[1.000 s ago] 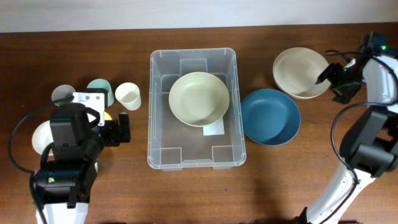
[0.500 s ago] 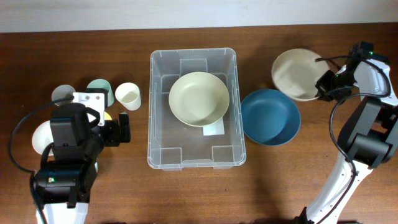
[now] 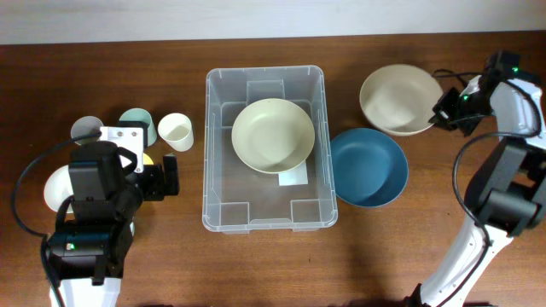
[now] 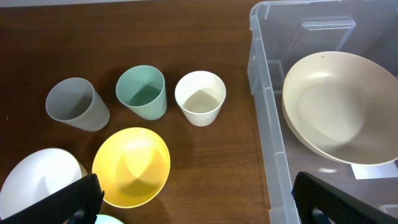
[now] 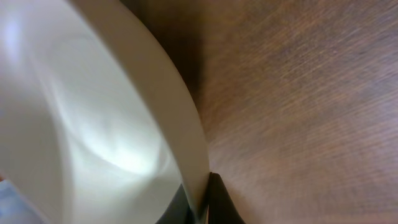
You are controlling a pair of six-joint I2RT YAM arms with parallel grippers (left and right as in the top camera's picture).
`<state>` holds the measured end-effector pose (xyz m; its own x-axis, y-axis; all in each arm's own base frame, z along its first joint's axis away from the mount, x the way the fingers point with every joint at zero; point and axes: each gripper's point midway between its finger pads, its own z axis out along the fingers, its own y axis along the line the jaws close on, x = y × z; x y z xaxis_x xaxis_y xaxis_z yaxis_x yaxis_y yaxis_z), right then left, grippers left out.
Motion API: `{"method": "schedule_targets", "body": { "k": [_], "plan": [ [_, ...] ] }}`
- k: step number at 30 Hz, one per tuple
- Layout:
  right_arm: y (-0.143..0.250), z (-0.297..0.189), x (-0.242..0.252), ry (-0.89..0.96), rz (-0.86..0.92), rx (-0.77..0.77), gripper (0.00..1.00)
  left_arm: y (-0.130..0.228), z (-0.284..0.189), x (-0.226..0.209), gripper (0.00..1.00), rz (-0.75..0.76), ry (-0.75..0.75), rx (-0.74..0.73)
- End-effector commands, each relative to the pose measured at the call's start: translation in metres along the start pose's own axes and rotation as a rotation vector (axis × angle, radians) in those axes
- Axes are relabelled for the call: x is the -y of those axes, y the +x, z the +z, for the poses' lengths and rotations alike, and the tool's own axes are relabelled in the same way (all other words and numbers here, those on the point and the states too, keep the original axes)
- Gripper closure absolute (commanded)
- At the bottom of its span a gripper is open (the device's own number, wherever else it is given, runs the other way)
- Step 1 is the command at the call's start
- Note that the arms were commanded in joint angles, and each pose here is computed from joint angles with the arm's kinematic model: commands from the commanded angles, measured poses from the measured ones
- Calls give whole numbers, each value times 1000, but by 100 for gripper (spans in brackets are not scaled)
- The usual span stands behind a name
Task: Pack container
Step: 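Grasp the back cream bowl rim with the right gripper and lift, then stack the back cream bowl onto the first bowl in the container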
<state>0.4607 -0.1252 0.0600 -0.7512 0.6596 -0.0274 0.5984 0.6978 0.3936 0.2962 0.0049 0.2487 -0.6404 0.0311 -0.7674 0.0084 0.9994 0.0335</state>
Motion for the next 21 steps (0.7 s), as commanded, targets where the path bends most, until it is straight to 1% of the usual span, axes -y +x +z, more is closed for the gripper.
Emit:
{"method": "schedule_targets", "body": {
  "k": [1, 2, 4, 5, 6, 9, 11, 12, 14, 17, 18, 19, 20, 21],
  "plan": [
    [-6, -97, -66, -116, -191, 206, 96, -10, -6, -1, 0, -8, -2, 29],
    [3, -128, -88, -142, -265, 268, 96, -10, -6, -1, 0, -8, -2, 29],
    [22, -159, -117, -176, -358, 327, 96, -10, -6, -1, 1, -8, -2, 29],
    [33, -169, -129, -190, -394, 341, 96, -10, -6, -1, 1, -8, -2, 29],
    [54, -182, -151, -215, -477, 355, 96, -10, -6, -1, 0, -8, -2, 29],
    [100, -192, -192, -249, -632, 352, 96, -10, -6, -1, 0, -8, -2, 29],
    [128, -184, -214, -241, -705, 329, 96, -10, -6, -1, 0, -8, -2, 29],
    [152, -170, -229, -216, -765, 298, 96, -10, -6, -1, 0, -8, -2, 29],
    [179, -143, -246, -182, -837, 248, 96, -10, -6, -1, 0, -8, -2, 29],
    [200, -110, -257, -124, -897, 200, 96, -10, -6, -1, 0, -8, -2, 29],
    [210, -86, -262, -93, -926, 168, 96, -10, -6, -1, 0, -8, -2, 29],
    [212, -75, -263, -72, -932, 155, 96, -10, -6, -1, 0, -8, -2, 29],
    [215, -51, -261, -41, -932, 116, 96, -10, -6, -1, 0, -8, -2, 29],
    [214, -40, -259, -27, -916, 97, 96, -10, -6, -1, 0, -8, -2, 29]
  ]
}}
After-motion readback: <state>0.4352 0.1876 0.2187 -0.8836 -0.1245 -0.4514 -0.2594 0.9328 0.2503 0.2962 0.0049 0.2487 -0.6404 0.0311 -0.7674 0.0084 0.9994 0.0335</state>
